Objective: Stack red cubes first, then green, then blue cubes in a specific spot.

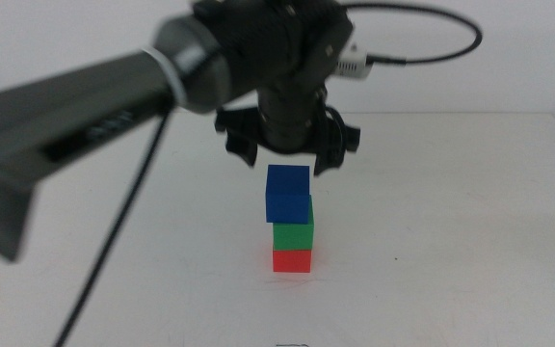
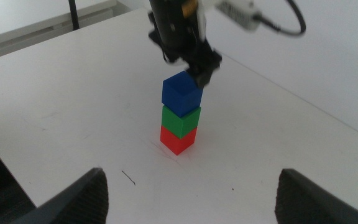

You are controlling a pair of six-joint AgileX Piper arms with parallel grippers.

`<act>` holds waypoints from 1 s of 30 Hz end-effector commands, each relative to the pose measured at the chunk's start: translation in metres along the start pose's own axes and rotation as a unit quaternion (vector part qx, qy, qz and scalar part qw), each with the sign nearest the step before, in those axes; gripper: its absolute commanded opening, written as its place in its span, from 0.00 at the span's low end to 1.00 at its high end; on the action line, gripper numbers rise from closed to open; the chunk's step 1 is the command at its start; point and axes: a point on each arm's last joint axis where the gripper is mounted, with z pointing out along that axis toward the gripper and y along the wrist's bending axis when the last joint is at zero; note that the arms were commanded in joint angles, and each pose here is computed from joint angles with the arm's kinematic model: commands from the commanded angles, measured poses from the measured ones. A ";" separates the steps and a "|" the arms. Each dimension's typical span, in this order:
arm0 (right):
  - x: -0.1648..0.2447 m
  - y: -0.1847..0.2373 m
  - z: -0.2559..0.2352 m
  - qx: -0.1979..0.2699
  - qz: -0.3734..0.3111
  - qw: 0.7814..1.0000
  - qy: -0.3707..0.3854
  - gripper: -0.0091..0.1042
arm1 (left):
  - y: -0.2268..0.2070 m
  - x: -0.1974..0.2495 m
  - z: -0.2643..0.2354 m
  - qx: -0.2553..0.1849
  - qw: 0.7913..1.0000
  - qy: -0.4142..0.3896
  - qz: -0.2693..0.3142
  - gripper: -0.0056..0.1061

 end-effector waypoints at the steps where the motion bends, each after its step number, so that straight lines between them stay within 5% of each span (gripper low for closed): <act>1: -0.012 -0.002 -0.001 0.011 -0.005 0.999 -0.037 0.80 | 0.022 0.000 -0.061 -0.003 0.999 -0.043 0.017 0.85; 12: -0.012 -0.002 -0.001 0.011 -0.005 0.999 -0.037 0.80 | 0.081 0.030 -0.194 0.043 0.981 -0.187 0.020 0.85; 19: -0.012 -0.002 -0.001 0.011 -0.005 0.999 -0.037 0.80 | 0.122 0.054 -0.238 0.010 0.966 -0.250 0.059 0.85; 30: -0.012 -0.003 -0.001 0.013 -0.006 0.999 -0.037 0.80 | 0.227 0.116 -0.263 -0.070 0.956 -0.282 -0.029 0.85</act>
